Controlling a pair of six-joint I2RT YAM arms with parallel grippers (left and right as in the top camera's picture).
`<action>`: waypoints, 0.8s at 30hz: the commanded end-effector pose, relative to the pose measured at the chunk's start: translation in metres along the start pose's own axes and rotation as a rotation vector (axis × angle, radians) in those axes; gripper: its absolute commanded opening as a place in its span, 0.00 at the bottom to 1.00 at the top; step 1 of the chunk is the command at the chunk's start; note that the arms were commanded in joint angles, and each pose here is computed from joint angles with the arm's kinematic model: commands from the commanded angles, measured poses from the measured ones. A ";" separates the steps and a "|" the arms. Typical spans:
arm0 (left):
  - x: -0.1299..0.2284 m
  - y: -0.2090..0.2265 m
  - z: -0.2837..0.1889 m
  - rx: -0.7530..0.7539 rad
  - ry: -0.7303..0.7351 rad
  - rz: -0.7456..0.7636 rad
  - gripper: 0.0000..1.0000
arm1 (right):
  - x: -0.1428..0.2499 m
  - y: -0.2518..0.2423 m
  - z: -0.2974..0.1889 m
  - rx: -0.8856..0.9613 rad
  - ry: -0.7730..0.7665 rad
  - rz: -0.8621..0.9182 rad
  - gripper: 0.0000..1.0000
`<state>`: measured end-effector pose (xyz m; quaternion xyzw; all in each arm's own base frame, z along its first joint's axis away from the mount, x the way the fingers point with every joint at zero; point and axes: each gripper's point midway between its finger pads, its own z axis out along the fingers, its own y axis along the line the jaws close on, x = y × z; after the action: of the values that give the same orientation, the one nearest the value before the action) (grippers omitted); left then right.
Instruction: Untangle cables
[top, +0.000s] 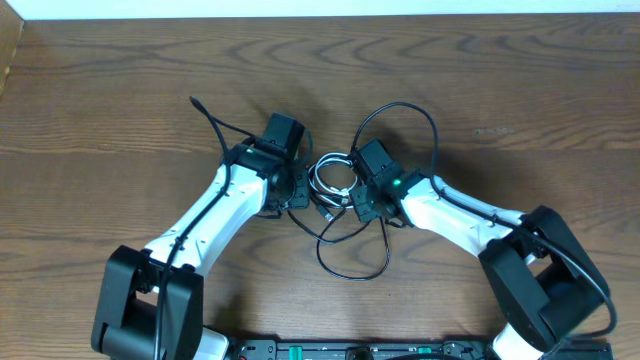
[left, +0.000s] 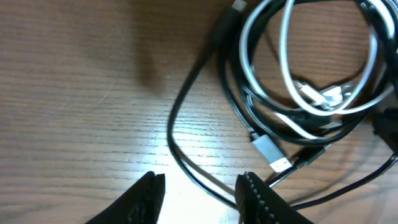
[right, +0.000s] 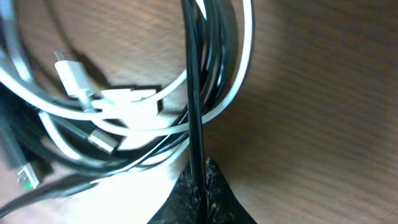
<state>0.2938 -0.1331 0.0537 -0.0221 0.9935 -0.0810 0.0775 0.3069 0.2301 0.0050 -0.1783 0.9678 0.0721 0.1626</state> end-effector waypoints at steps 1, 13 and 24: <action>-0.007 -0.015 -0.006 0.126 0.006 -0.023 0.45 | -0.022 0.014 -0.034 -0.078 -0.079 -0.029 0.01; -0.025 -0.017 0.024 0.109 -0.034 -0.088 0.48 | -0.016 0.002 -0.028 -0.016 -0.056 -0.026 0.01; 0.016 0.017 0.076 -0.057 0.167 -0.105 0.48 | -0.007 -0.053 -0.024 0.167 -0.010 0.041 0.01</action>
<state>0.3019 -0.1389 -0.0008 -0.0673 0.9935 -0.0892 0.0228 0.3168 0.1898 0.0242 -0.1514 0.9730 0.0170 0.1734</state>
